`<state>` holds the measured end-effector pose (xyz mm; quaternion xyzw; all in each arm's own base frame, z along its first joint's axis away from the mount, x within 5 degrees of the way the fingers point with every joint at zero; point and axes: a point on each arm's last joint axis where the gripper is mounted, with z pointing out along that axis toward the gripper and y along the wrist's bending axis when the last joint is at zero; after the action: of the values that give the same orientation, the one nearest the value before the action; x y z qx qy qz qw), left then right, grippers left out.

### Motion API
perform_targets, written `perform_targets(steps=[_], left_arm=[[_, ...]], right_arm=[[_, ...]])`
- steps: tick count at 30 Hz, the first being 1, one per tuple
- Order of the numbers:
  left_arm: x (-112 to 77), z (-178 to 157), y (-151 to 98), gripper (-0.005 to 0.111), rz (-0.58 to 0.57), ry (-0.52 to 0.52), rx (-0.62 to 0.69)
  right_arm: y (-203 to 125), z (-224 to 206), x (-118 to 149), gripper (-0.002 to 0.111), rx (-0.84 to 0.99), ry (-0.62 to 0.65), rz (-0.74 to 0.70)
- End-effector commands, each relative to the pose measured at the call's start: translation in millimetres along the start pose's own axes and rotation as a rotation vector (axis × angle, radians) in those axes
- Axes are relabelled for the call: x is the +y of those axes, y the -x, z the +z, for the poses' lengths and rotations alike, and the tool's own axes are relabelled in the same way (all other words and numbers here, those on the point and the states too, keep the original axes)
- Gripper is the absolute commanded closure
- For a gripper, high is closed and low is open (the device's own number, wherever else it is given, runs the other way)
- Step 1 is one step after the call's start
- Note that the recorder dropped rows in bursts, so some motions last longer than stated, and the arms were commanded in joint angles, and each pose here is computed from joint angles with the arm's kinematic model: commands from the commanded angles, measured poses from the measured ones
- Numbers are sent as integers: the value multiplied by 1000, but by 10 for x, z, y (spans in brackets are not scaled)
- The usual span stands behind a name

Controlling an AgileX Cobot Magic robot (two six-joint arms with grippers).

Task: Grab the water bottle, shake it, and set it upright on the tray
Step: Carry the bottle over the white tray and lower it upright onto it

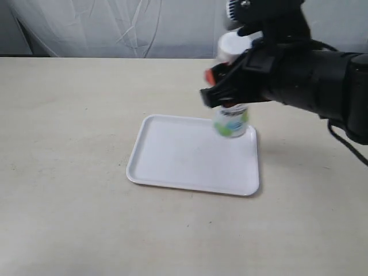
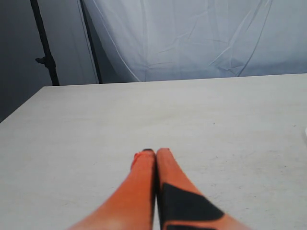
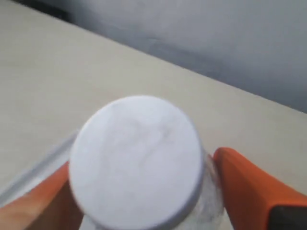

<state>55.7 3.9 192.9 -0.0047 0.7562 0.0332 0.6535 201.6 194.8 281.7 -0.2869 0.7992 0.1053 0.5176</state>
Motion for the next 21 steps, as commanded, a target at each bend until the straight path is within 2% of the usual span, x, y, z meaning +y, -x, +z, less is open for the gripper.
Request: perform_targets(steps=[1, 5, 7, 9, 14, 16, 21], left_arm=[[1, -2, -1, 107, 0, 1, -8], [1, -2, -1, 107, 0, 1, -8], [1, -2, -1, 107, 0, 1, -8], [1, -2, -1, 107, 0, 1, -8], [1, -2, -1, 107, 0, 1, -8], [1, -2, -1, 107, 0, 1, -8], [1, -2, -1, 107, 0, 1, -8]], right_arm=[[54, -35, -9, 109, -25, 18, 53], [95, -97, 443, 109, -82, 522, 55], [74, -89, 519, 109, -76, 603, 55], [39, -22, 487, 109, -53, 546, 54], [-51, 135, 140, 109, 24, 126, 38], [-58, 139, 103, 109, 30, 86, 37], [-17, 131, 154, 109, 5, 143, 0]])
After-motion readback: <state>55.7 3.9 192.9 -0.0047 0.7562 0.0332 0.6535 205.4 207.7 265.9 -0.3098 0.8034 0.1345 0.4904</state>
